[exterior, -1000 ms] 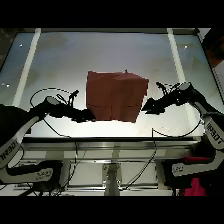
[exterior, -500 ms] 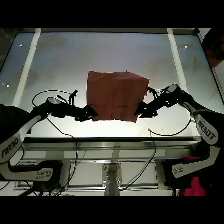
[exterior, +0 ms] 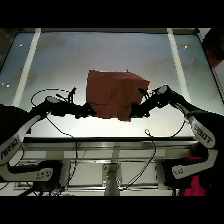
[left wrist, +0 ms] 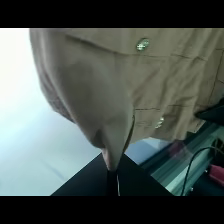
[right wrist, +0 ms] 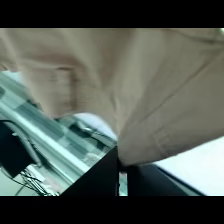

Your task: Fold the clothes and pants, and hang the long-sleeved shirts on hangers.

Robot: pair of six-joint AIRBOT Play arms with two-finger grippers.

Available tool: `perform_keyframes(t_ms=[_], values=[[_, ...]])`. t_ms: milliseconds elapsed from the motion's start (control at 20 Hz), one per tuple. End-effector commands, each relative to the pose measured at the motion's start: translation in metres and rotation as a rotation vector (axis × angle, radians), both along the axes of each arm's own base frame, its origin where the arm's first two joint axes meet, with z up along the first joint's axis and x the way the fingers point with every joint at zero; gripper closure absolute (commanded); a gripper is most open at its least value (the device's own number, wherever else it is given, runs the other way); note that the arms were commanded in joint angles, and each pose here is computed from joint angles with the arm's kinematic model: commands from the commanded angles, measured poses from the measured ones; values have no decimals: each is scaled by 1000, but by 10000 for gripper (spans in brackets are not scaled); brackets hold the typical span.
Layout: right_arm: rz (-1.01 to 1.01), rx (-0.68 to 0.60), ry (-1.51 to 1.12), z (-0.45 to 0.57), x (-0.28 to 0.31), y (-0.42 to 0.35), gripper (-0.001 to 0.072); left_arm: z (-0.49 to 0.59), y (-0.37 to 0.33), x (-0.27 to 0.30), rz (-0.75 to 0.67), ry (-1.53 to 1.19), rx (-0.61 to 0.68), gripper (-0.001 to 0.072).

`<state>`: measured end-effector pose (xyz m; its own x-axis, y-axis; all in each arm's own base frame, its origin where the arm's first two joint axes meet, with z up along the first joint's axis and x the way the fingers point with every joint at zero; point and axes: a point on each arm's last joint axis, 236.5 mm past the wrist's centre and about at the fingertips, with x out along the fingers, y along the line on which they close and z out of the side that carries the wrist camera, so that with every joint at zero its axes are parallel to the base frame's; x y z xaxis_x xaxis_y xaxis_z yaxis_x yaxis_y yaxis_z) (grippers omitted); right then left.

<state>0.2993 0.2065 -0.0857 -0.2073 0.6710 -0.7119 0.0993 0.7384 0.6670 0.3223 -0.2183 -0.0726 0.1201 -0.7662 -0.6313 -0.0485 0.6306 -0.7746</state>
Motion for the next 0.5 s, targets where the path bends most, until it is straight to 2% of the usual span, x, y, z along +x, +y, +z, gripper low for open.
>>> perform_keyframes(t_ms=[0,100,150,200,300,450], values=[[-115,145,-125,74,30,6,702,52,-6,27,-1,-152,-39,699],[-246,259,-324,153,74,-1,702,130,-17,66,71,-312,-150,699],[-320,277,-458,192,101,-11,702,177,-19,90,132,-407,-213,699],[-405,259,-624,231,133,-26,701,219,-20,109,176,-497,-255,699],[-544,188,-915,298,181,-57,701,287,-22,139,216,-692,-257,700],[-737,166,-1173,366,224,-82,701,349,-33,172,295,-850,-276,700]])
